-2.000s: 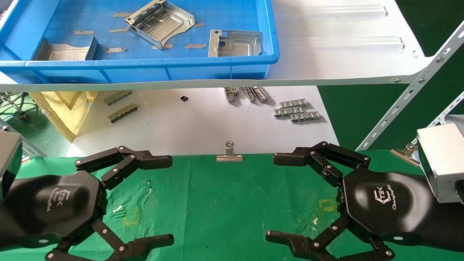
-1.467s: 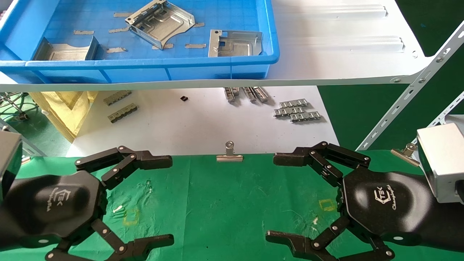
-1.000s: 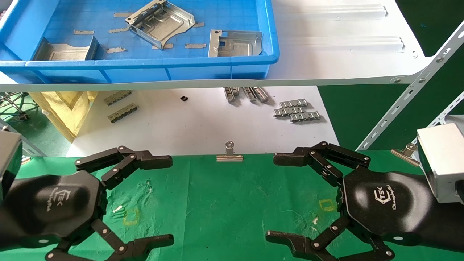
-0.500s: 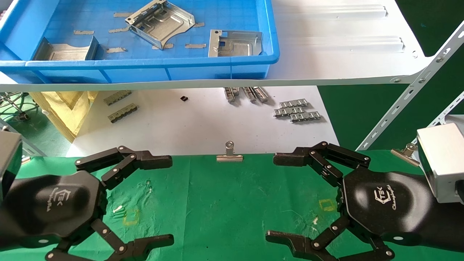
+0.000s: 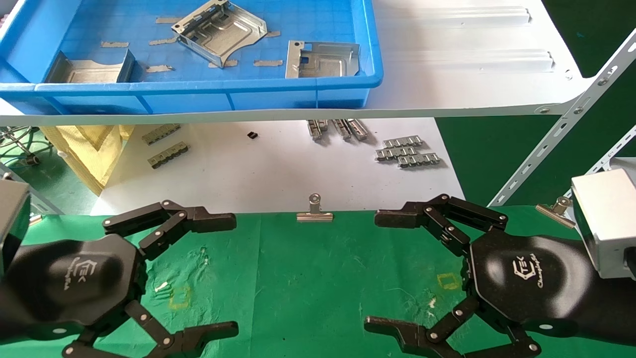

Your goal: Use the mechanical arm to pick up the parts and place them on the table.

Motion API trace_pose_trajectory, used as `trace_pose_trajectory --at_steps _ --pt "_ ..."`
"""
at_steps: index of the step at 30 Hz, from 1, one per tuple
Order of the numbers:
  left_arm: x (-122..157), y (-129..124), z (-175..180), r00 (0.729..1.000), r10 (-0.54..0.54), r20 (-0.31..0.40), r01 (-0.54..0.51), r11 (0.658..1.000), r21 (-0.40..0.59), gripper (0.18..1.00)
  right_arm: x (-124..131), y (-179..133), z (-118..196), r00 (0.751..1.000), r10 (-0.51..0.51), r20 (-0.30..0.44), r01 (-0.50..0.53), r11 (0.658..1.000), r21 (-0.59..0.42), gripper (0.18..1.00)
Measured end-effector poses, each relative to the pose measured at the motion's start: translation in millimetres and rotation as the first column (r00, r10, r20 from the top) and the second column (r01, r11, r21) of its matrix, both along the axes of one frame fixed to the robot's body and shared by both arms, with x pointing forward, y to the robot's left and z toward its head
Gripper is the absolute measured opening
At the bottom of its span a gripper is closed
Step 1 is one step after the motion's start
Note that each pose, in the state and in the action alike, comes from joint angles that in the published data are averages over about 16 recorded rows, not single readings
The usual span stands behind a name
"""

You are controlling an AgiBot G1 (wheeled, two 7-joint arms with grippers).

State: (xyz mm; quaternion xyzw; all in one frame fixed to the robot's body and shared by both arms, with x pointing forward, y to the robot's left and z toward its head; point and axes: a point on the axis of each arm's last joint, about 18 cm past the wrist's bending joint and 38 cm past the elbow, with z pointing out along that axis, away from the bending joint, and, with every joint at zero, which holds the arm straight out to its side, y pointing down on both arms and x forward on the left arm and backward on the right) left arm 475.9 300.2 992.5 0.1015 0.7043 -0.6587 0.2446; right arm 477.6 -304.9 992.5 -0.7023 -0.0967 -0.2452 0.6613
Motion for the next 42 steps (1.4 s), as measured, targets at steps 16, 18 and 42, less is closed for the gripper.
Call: trace_pose_trajectory --at_steps 16,18,42 --pt "0.0 0.0 0.0 1.0 0.0 0.0 0.0 1.0 0.0 1.001 0.0 0.0 0.0 1.0 0.0 0.0 0.0 1.0 0.0 0.923" --pt "0.0 0.0 0.0 1.0 0.0 0.0 0.0 1.0 0.0 1.001 0.0 0.0 0.0 1.0 0.0 0.0 0.0 1.0 0.0 0.893" --pt "0.0 0.0 0.0 1.0 0.0 0.0 0.0 1.0 0.0 1.001 0.0 0.0 0.0 1.0 0.0 0.0 0.0 1.0 0.0 0.368"
